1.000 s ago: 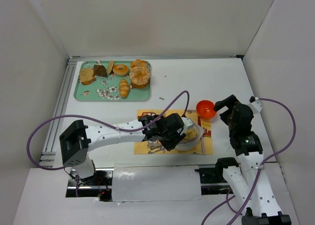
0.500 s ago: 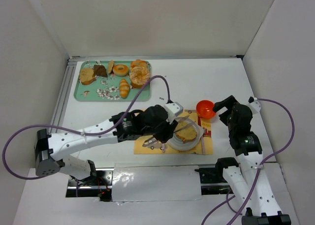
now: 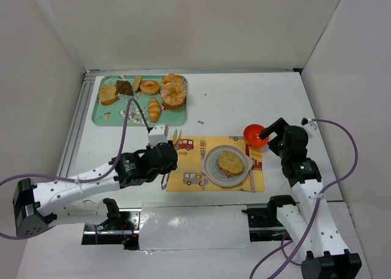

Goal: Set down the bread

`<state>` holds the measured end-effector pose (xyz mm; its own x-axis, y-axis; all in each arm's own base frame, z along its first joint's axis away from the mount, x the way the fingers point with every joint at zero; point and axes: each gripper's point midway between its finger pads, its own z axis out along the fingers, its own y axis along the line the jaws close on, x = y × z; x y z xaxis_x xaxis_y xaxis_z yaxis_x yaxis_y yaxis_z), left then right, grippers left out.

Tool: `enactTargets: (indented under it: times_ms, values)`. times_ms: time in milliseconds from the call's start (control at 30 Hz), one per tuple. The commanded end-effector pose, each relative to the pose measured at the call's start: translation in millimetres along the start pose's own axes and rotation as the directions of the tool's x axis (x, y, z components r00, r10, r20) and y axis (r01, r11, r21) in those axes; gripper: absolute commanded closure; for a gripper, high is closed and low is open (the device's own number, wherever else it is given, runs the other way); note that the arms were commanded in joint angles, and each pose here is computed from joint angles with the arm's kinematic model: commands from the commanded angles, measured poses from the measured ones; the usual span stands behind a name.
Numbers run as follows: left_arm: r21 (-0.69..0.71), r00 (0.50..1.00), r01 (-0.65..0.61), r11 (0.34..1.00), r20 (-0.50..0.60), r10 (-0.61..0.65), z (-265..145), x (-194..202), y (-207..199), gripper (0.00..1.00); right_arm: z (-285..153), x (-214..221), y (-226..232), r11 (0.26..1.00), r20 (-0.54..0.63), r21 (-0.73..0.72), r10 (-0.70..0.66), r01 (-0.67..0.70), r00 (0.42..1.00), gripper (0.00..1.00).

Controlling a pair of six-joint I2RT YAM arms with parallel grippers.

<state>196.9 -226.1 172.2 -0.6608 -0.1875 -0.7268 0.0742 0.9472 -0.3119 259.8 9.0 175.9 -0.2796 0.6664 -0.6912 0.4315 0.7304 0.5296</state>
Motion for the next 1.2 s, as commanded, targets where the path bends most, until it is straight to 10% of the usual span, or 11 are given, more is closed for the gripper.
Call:
enactTargets:
  times_ms: [0, 1167]
  values:
    - [-0.02, 0.966, 0.234, 0.972, 0.114, -0.231, 11, -13, 2, 0.57, 2, -4, 13, 0.999, 0.014, -0.054, 0.001, 0.0, 1.0, 0.0]
    - [-0.032, 0.982, 0.11, 0.993, 0.159, -0.104, 129, 47, -9, 0.58, 16, 23, 2, 0.998, -0.072, -0.041, -0.044, 0.042, 0.996, 0.0]
